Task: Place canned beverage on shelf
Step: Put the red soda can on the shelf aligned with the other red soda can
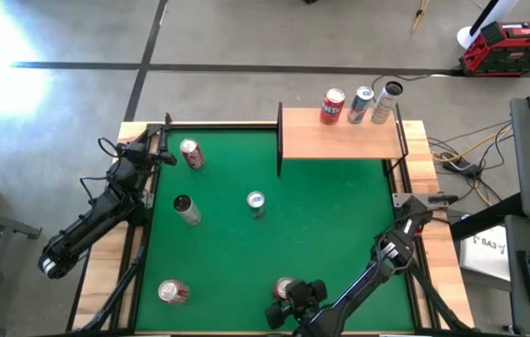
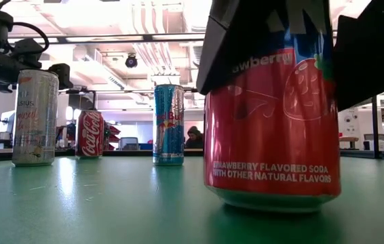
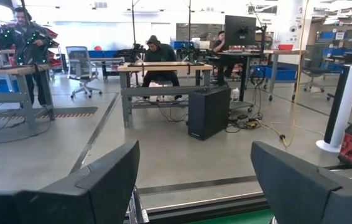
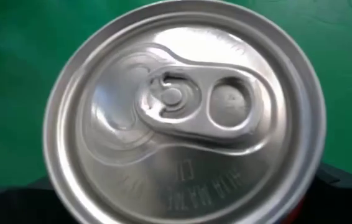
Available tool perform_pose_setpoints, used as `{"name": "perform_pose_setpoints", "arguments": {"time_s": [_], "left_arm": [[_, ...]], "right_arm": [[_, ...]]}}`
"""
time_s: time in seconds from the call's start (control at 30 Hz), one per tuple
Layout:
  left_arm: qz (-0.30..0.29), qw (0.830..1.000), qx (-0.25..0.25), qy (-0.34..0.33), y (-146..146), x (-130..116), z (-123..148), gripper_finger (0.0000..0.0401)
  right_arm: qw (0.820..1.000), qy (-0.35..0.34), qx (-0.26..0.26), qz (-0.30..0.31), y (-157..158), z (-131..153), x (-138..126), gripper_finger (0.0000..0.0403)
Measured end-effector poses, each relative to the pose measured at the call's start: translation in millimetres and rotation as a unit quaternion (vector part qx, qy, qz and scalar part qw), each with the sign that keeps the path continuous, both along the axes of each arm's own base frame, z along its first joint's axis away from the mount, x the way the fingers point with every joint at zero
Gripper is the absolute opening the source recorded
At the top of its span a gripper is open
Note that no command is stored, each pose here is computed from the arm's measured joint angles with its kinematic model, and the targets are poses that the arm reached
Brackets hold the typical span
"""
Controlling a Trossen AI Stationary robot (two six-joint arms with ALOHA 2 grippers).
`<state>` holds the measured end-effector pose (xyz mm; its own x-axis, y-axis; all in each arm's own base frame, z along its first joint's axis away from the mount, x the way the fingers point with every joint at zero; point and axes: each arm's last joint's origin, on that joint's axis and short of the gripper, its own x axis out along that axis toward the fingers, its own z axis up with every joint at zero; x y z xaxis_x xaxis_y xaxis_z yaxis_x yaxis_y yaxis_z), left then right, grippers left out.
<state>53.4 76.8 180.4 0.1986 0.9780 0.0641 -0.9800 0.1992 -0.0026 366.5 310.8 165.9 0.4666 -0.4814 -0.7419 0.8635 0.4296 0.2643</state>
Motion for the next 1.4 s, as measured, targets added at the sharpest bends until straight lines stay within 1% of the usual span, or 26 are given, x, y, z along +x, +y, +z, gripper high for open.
{"name": "perform_pose_setpoints", "arguments": {"time_s": [0.1,0.2,0.3,0.4,0.5,0.6,0.73,0.9,1.07,1.27,1.4], "left_arm": [[0.0,1.0,0.0,0.0,0.0,0.0,0.0,0.0293],[0.0,1.0,0.0,0.0,0.0,0.0,0.0,0.0293],[0.0,1.0,0.0,0.0,0.0,0.0,-0.1,0.0293],[0.0,1.0,0.0,0.0,0.0,0.0,-0.1,0.0293],[0.0,1.0,0.0,0.0,0.0,0.0,0.0,0.0293],[0.0,1.0,0.0,0.0,0.0,0.0,-0.1,0.0293],[0.0,1.0,0.0,0.0,0.0,0.0,-0.1,0.0293],[0.0,1.0,-0.001,0.001,0.1,0.2,-0.3,0.0293],[0.0,1.0,-0.002,0.002,0.2,0.2,-0.4,0.0293],[0.0,1.0,-0.001,0.001,0.2,0.2,-0.4,0.0293],[0.0,1.0,-0.001,0.001,0.2,0.2,-0.3,0.0293]], "right_arm": [[1.0,-0.006,-0.004,-0.014,-3.1,1.0,0.2,0.0303],[0.999,-0.012,-0.026,-0.03,-10.3,7.4,-1.7,0.0303],[0.998,-0.017,-0.046,-0.048,-23.6,26.9,-4.3,0.0303],[0.995,-0.003,-0.07,-0.067,-42.8,45.5,-5.7,0.0303],[0.993,0.007,-0.077,-0.09,-62.9,58.2,-2.0,0.0303],[0.993,0.015,-0.072,-0.088,-88.9,81.3,3.8,0.0303],[0.992,0.016,-0.074,-0.103,-136.3,117.5,10.3,0.0303],[0.988,0.046,-0.052,-0.135,-188.1,134.9,10.9,0.0303],[0.981,0.052,-0.046,-0.181,-227.9,146.4,-6.4,0.0303],[0.976,0.055,-0.058,-0.204,-253.6,154.8,-36.6,0.0303],[0.971,0.043,-0.084,-0.22,-269.6,161.4,-56.3,0.0303]]}}
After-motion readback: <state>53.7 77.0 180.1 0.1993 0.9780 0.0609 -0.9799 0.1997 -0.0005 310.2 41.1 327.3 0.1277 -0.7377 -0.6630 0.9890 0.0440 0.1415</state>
